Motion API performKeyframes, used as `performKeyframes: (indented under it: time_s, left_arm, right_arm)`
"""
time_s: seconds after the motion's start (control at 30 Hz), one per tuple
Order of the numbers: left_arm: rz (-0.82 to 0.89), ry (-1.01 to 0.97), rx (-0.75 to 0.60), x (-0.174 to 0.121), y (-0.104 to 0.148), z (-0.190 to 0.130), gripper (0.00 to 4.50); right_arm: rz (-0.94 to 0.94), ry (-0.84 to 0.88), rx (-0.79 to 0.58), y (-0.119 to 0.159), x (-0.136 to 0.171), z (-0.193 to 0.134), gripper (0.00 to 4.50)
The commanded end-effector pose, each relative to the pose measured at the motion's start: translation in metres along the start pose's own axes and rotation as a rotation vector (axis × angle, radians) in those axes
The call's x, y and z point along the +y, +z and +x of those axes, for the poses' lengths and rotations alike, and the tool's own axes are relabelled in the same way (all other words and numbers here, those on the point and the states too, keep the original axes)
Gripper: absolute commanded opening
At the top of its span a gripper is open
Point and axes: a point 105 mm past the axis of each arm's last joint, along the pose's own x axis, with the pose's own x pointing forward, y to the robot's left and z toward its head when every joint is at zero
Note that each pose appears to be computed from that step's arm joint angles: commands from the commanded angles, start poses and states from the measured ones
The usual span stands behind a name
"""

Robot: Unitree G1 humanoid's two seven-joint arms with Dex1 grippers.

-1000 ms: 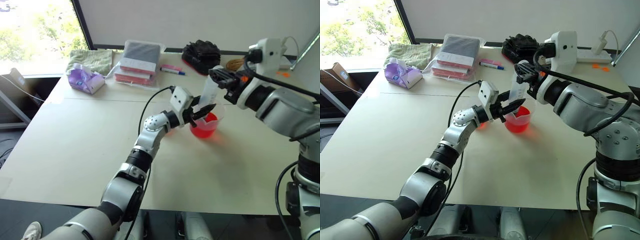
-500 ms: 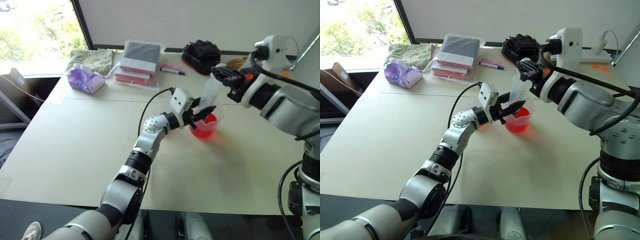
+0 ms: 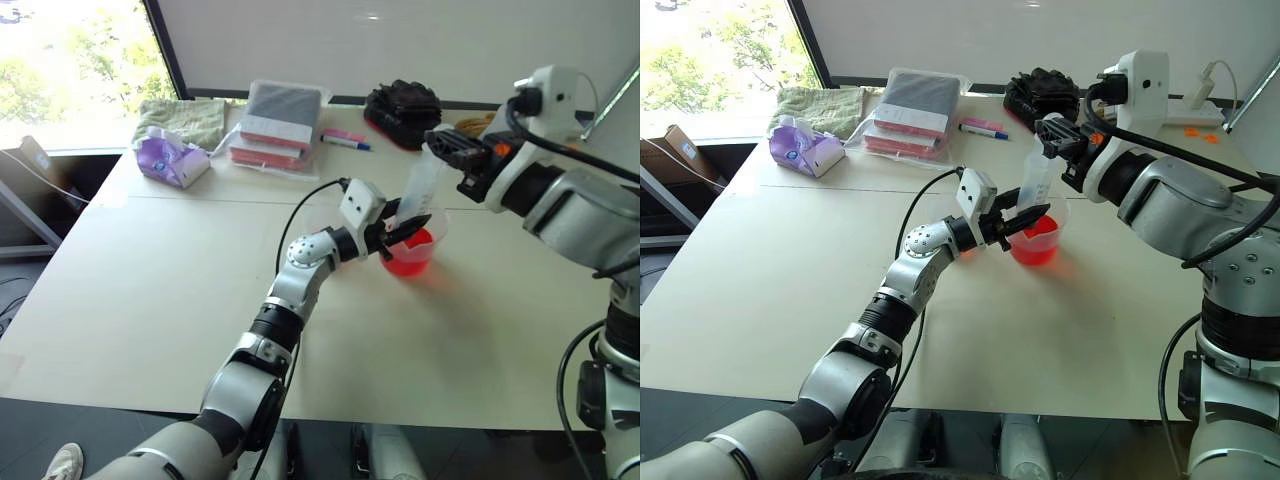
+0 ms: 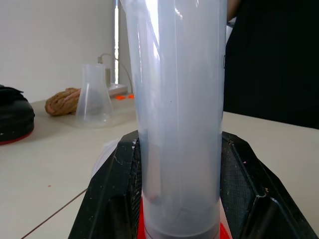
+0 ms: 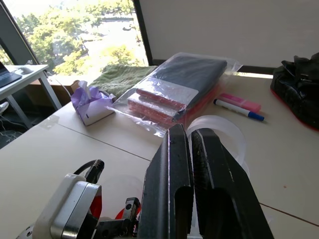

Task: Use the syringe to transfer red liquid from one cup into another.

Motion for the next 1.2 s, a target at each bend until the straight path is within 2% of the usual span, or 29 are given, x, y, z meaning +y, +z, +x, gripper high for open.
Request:
performKeyframes:
  time_s: [0.03, 0.3, 0.43, 0.47, 0.5, 0.63, 0.73, 1.2]
  left_arm:
    - [0.012, -0.161, 0.027, -0.038, -0.007, 0.016, 1.58]
    - [0.017, -0.154, 0.017, -0.037, -0.004, 0.018, 1.58]
    - [0.033, -0.135, -0.020, -0.033, 0.005, 0.021, 1.58]
    - [0.039, -0.132, -0.028, -0.032, 0.007, 0.021, 1.58]
    - [0.041, -0.129, -0.038, -0.031, 0.010, 0.022, 1.58]
    - [0.041, -0.127, -0.050, -0.029, 0.013, 0.024, 1.58]
    - [0.041, -0.123, -0.057, -0.028, 0.016, 0.025, 1.58]
    - [0.035, -0.117, -0.068, -0.028, 0.017, 0.025, 1.58]
  right_arm:
    - [-0.023, -0.024, -0.223, 0.055, -0.003, -0.016, 0.03]
    - [-0.020, -0.013, -0.218, 0.054, -0.002, -0.016, 0.03]
    - [-0.022, 0.003, -0.207, 0.051, 0.000, -0.017, 0.03]
    - [-0.022, 0.006, -0.205, 0.050, 0.000, -0.017, 0.69]
    - [-0.022, 0.010, -0.202, 0.050, 0.001, -0.017, 1.02]
    - [-0.022, 0.016, -0.195, 0.049, 0.001, -0.017, 2.91]
    - [-0.026, 0.026, -0.180, 0.046, 0.003, -0.017, 4.48]
    - [-0.062, 0.119, -0.059, 0.041, 0.008, -0.042, 4.48]
